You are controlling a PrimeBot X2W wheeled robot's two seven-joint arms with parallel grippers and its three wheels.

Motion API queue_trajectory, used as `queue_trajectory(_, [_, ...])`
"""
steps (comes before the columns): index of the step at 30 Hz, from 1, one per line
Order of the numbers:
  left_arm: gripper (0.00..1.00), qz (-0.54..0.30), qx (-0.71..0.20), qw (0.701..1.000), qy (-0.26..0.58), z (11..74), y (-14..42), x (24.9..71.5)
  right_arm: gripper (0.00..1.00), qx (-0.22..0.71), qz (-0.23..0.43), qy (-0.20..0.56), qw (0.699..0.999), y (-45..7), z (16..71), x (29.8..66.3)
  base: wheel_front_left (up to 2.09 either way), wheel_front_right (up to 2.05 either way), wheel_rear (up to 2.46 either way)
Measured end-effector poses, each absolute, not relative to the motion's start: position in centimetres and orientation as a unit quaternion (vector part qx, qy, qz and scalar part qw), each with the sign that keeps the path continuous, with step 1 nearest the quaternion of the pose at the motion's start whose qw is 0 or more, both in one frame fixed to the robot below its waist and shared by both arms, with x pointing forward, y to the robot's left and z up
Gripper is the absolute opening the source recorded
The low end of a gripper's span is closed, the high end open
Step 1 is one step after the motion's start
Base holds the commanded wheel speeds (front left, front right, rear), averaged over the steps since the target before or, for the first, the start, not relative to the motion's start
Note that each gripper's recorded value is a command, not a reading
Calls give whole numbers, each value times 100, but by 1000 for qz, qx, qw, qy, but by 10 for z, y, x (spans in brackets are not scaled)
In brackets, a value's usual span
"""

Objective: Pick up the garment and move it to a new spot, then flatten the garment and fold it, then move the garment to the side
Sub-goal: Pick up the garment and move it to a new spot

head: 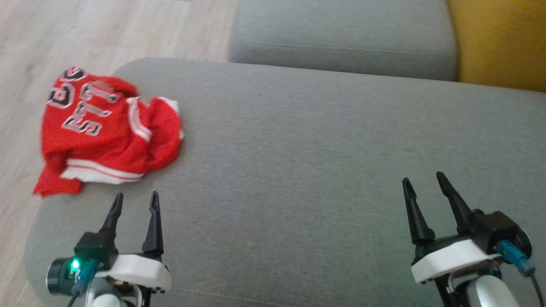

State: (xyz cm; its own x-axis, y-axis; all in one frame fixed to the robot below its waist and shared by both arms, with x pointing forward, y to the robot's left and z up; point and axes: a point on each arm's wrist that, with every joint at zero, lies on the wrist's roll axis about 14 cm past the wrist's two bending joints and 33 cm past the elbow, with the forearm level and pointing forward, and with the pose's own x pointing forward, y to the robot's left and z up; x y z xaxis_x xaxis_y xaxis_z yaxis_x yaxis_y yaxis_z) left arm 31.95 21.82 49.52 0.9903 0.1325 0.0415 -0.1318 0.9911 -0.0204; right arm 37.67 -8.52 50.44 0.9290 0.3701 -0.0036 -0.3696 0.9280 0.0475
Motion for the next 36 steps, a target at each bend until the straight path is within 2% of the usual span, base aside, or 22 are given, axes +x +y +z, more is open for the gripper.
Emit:
queue_trajectory(9, [100,156,-8,987,-30,499,267,285,100,26,262,3,965,-30,510,382,0,0,0])
queue_trajectory(16, [100,178,-8,984,-31,500,278,273,100,27,283,4,959,-14,510,383,0,0,0])
queue_trajectory(30, [100,178,-9,984,-26,498,277,278,100,29,286,17,958,-12,502,383,0,0,0])
queue_trajectory(36, [100,164,2,986,-39,511,278,311,100,26,285,34,958,-16,493,396,0,0,0])
